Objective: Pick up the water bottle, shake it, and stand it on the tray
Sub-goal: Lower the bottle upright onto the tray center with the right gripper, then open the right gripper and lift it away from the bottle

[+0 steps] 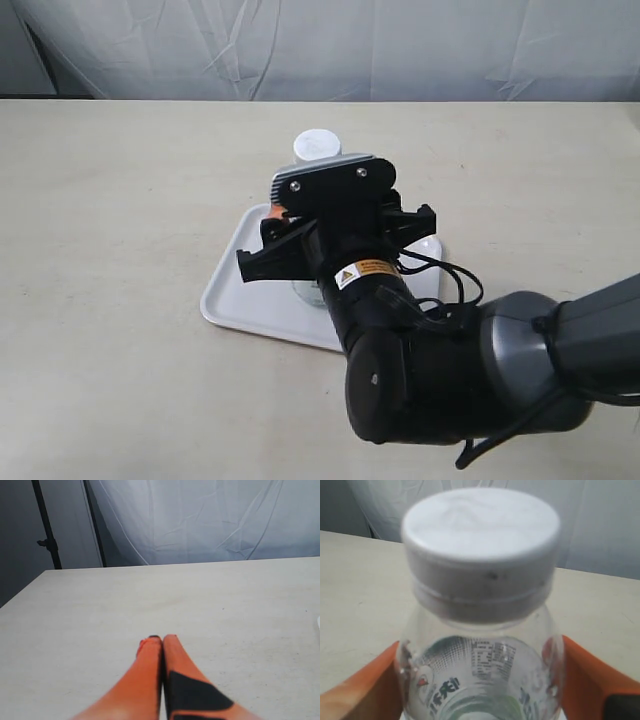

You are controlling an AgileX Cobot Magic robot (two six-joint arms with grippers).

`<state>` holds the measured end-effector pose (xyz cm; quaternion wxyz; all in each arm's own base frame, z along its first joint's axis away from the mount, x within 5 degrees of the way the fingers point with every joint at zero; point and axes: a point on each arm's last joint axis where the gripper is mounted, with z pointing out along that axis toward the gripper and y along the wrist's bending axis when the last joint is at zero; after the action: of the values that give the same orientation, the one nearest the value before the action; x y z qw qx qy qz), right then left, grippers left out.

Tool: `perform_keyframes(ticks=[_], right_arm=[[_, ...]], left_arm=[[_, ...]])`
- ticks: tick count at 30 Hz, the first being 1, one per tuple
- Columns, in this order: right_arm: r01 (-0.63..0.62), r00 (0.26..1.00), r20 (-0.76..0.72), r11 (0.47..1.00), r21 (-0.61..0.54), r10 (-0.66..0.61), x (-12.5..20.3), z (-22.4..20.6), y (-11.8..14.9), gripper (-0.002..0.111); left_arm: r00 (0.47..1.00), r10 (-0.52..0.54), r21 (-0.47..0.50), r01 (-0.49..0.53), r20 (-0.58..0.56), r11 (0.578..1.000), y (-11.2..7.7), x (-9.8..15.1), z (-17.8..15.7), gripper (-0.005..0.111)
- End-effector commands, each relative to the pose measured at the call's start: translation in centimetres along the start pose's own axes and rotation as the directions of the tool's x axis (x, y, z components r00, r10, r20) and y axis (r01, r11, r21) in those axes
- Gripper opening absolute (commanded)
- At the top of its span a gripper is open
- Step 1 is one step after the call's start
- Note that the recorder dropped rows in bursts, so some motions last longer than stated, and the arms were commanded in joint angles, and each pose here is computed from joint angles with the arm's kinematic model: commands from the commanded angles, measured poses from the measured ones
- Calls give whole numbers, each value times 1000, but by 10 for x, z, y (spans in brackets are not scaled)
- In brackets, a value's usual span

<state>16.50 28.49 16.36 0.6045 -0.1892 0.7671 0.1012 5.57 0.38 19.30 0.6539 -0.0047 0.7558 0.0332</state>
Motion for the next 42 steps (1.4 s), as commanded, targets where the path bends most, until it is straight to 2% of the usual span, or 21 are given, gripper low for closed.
perform_keyframes(ticks=[1,3,5,18,22,26,39,41,42], right_arm=[[-2,1000,11,1000,-15,2,-3,0,1,39],[-3,1000,14,1000,-11,3,-3,0,1,60],[-1,1000,13,1000,-9,1,-3,0,0,68],[-24,998,52,999,-36,26,-32,-13,-6,68],[-9,1000,-8,999,-52,8,-28,-8,-10,68],[-24,997,-78,999,-26,22,-23,6,-26,68],[2,999,-48,999,-32,-3,-26,8,-28,68],[1,998,-58,999,-39,-4,-25,8,-27,72],[1,998,-65,999,-45,-4,-25,8,-27,78]], left_arm=[[1000,0,-1,0,6,1000,0,0,0,0],[1000,0,-1,0,6,1000,0,0,0,0],[1000,0,-1,0,6,1000,0,0,0,0],[1000,0,-1,0,6,1000,0,0,0,0],[1000,0,-1,0,6,1000,0,0,0,0],[1000,0,-1,0,6,1000,0,0,0,0],[1000,0,-1,0,6,1000,0,0,0,0],[1000,0,-1,0,6,1000,0,0,0,0],[1000,0,-1,0,6,1000,0,0,0,0]])
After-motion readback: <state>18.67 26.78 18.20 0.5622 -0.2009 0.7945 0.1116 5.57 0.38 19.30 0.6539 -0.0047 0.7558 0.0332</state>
